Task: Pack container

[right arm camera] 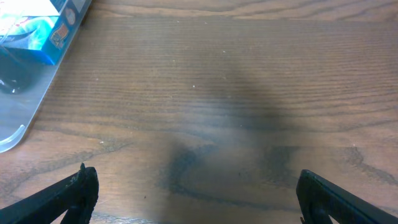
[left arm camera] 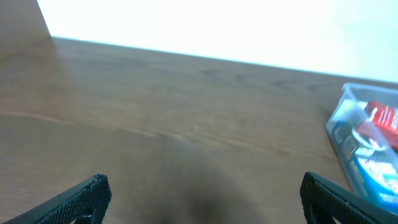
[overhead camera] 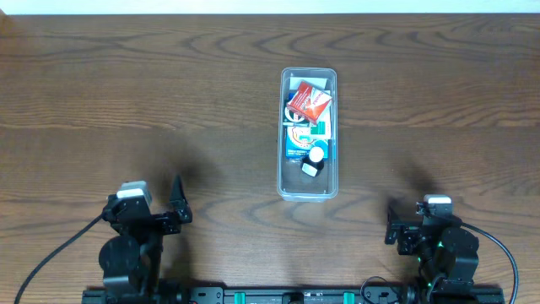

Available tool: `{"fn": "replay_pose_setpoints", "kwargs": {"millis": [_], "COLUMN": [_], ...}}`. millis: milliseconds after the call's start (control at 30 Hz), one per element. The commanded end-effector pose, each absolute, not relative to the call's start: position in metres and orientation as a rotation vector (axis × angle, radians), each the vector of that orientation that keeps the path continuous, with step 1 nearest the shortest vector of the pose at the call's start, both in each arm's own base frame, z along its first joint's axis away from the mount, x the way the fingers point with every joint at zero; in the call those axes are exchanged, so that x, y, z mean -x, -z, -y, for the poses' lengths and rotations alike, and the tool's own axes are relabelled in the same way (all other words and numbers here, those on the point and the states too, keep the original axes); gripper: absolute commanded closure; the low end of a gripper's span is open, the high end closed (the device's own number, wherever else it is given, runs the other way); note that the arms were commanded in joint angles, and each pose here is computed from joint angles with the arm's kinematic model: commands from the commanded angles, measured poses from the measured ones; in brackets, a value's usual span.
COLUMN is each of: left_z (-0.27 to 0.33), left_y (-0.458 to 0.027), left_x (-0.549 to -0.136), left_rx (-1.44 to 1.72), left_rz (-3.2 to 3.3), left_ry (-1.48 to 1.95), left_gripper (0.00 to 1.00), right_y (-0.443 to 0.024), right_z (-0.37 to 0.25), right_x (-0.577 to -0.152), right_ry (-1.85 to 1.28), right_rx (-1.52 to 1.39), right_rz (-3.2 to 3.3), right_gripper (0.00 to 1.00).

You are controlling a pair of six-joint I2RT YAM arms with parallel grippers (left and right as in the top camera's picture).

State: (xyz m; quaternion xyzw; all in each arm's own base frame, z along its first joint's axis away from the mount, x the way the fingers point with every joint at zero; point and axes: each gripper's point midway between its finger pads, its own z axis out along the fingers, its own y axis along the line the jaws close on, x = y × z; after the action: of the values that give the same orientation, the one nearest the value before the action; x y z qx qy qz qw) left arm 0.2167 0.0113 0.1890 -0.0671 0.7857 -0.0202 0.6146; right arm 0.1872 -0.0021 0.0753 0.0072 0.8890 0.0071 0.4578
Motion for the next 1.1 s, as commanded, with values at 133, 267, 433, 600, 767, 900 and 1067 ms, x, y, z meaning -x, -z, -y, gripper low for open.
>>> {"fn": "replay_pose_setpoints", "kwargs": {"millis": [133,267,433,600,767,900,1067], "left_z": [-0.009,-0.009,-0.010,-0.007,-0.003,-0.002,-0.002], "left_y": [-0.183,-0.170,-0.148,-0.117,-0.109,-0.108,-0.108], "left_x": [-0.213,-0.212,-0.214,-0.217,-0.218,-0.218,-0.218], "left_rx": [0.149,0.152,0.157,0.153,0.132,0.130,0.130], "left_rz": [-1.804,-1.843,-1.892,-1.952,-1.966,-1.966,-1.967], "left_ry": [0.058,0.057,0.056,0.063,0.076,0.077,0.077], "left_gripper": [0.02,0.02,0.02,0.02,0.02,0.02,0.02], "right_y": [-0.073,-0.073,-0.073,-0.073,-0.073,-0.073,-0.073], "right_z": [-0.001,-0.001,-0.001,-0.001,-0.001,-0.001,-0.001], "right_x": [-0.187,-0.187,-0.187,-0.187,-0.187,-0.187,-0.187], "right_ry": [-0.023,-0.023,-0.023,-0.023,-0.023,-0.023,-0.023], "right_rx": [0.015,0.014,0.014,0.014,0.015,0.014,0.014], "right_rz": [-2.192,-2.192,-2.192,-2.192,-2.192,-2.192,-2.192], "right_gripper": [0.01,0.01,0.01,0.01,0.01,0.01,0.01]}}
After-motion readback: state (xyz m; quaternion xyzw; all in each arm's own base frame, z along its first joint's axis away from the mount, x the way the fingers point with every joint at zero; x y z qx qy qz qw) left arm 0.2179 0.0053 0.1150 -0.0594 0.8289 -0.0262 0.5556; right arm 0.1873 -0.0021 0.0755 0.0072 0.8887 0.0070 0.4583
